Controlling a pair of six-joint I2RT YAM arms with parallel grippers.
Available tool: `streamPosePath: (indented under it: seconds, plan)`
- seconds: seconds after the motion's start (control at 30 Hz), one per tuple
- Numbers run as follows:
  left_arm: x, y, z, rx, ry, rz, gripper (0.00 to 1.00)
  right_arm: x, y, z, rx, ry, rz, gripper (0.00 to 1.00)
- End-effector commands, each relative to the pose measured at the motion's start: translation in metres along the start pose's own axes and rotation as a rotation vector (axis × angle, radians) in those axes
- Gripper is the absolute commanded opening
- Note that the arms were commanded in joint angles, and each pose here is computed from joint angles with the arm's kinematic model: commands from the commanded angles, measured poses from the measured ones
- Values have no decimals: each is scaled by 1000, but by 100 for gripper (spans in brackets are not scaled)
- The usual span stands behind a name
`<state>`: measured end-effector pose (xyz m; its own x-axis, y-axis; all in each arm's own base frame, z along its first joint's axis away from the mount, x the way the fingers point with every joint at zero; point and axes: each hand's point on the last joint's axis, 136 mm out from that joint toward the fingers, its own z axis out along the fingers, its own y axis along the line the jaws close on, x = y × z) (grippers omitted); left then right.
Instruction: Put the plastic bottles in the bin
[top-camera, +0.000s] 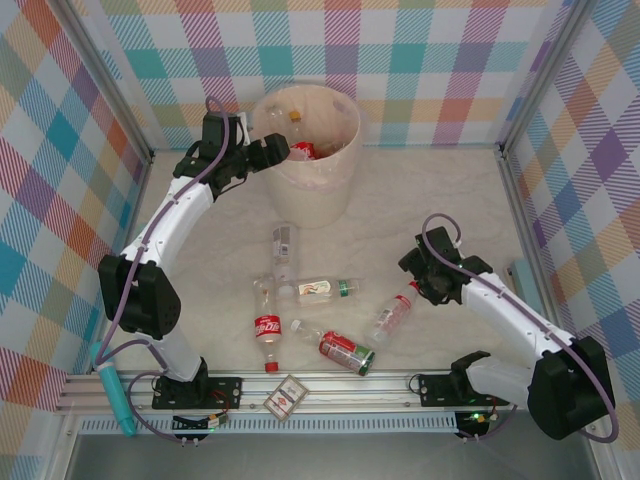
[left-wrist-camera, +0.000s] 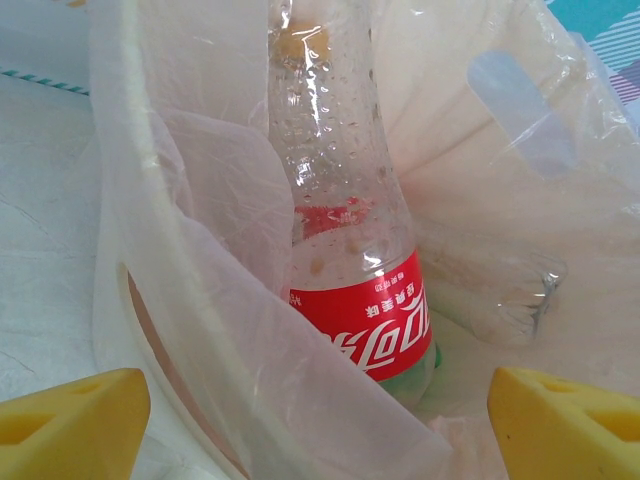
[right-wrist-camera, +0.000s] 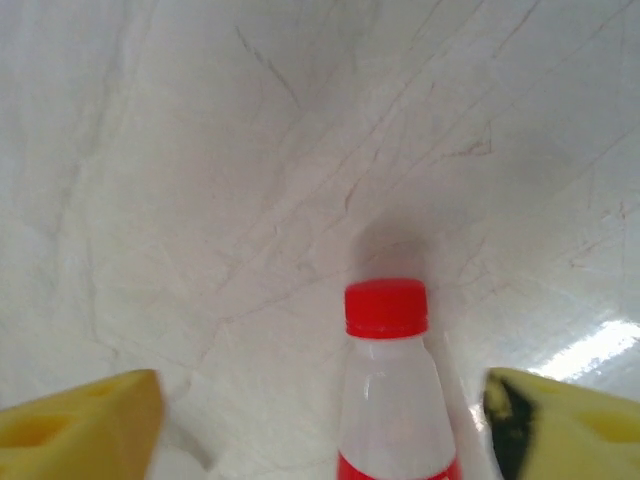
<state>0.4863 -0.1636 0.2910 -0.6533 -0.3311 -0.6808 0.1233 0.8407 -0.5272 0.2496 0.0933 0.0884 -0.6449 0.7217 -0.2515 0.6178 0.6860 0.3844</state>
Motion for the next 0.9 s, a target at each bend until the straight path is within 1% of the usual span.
streamPosePath:
  seconds: [0.0,0.1,0.2,0.37,0.4,0.5,0.63,0.8,0.87]
  plan:
    - [31,26,13,-79,110,-10,87,27,-22,0,112,109,-61,93]
    - [31,26,12,-79,109,-11,87,44,-29,10,133,167,-64,95]
    - [32,26,12,-79,110,-15,87,59,-30,22,137,213,-64,95]
    - [31,27,14,-82,107,-19,87,73,-33,39,162,251,-79,91]
    - [32,27,14,-82,109,-19,87,74,-33,43,164,254,-83,89]
    - [34,29,15,-87,112,-20,87,74,-27,48,158,255,-98,79]
    - [33,29,16,-84,111,-22,87,63,-17,40,148,219,-130,63]
    - [32,28,17,-82,111,-21,87,55,-13,29,145,191,-162,51]
    - [31,27,17,-80,109,-21,87,52,-11,24,135,179,-168,49]
